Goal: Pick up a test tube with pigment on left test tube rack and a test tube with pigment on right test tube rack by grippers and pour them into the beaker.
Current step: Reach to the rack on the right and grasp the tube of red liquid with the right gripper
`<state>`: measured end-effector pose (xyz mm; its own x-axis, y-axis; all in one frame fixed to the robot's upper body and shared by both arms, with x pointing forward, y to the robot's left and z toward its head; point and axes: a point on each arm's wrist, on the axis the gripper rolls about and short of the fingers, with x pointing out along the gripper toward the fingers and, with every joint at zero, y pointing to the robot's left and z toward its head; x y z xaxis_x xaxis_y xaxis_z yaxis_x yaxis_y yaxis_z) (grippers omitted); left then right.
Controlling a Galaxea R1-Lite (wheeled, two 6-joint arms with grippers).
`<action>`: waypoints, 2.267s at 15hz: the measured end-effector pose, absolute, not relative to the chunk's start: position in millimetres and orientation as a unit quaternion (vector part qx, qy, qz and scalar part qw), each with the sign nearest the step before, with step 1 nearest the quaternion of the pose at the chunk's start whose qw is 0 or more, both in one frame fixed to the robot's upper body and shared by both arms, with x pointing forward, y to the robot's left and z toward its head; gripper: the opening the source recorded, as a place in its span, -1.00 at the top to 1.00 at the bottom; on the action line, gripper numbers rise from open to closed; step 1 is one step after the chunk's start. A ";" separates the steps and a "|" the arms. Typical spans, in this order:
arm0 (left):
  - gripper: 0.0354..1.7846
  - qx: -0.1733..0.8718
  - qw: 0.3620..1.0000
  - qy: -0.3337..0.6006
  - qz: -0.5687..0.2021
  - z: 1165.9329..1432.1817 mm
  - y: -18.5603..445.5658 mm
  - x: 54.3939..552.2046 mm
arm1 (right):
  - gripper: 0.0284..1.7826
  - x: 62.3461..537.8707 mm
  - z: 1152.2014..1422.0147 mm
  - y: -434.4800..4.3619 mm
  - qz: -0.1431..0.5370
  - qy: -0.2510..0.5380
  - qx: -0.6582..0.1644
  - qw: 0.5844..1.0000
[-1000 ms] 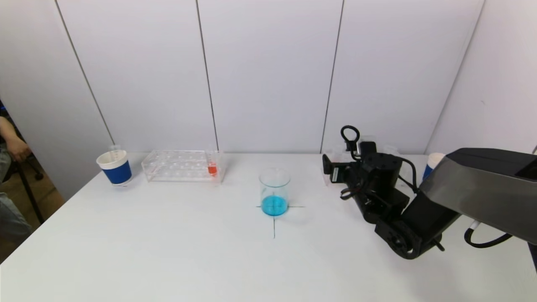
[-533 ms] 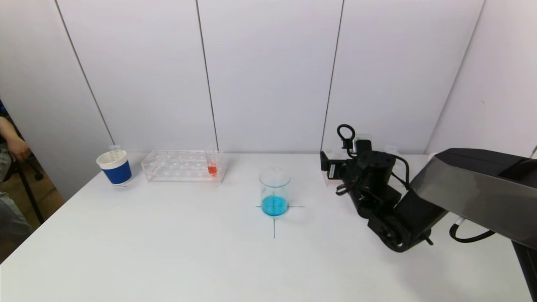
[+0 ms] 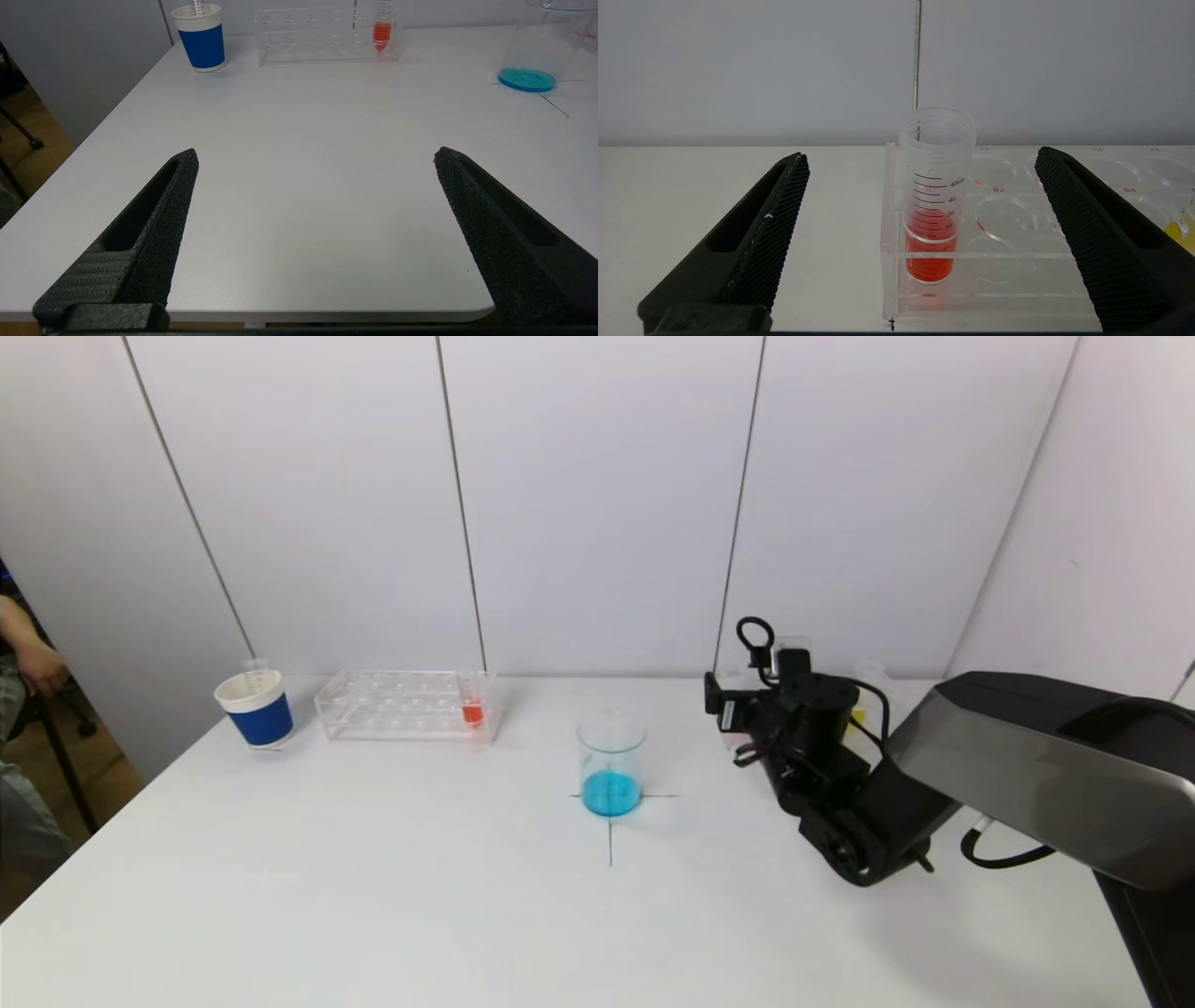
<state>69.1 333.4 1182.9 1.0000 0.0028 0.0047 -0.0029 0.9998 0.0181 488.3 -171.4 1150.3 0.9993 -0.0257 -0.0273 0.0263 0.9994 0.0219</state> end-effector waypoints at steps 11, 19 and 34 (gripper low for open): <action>-0.98 0.009 1.000 -0.002 0.001 1182.9 333.4 69.1 | -0.98 499.8 1148.1 -171.5 -0.024 0.001 0.015 1.000; -0.98 0.009 1.000 -0.002 0.001 1182.9 333.4 69.1 | -0.98 505.0 1148.4 -170.9 -0.025 -0.005 0.016 1.000; -0.98 0.009 1.000 -0.002 0.001 1182.9 333.4 69.1 | -0.98 509.4 1140.6 -169.3 -0.025 -0.004 0.013 1.000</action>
<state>69.1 333.4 1182.9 1.0000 0.0028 0.0047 -0.0029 0.9998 0.0183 509.4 -169.3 1140.6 0.9987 -0.0511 0.0073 0.0508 0.9984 0.0261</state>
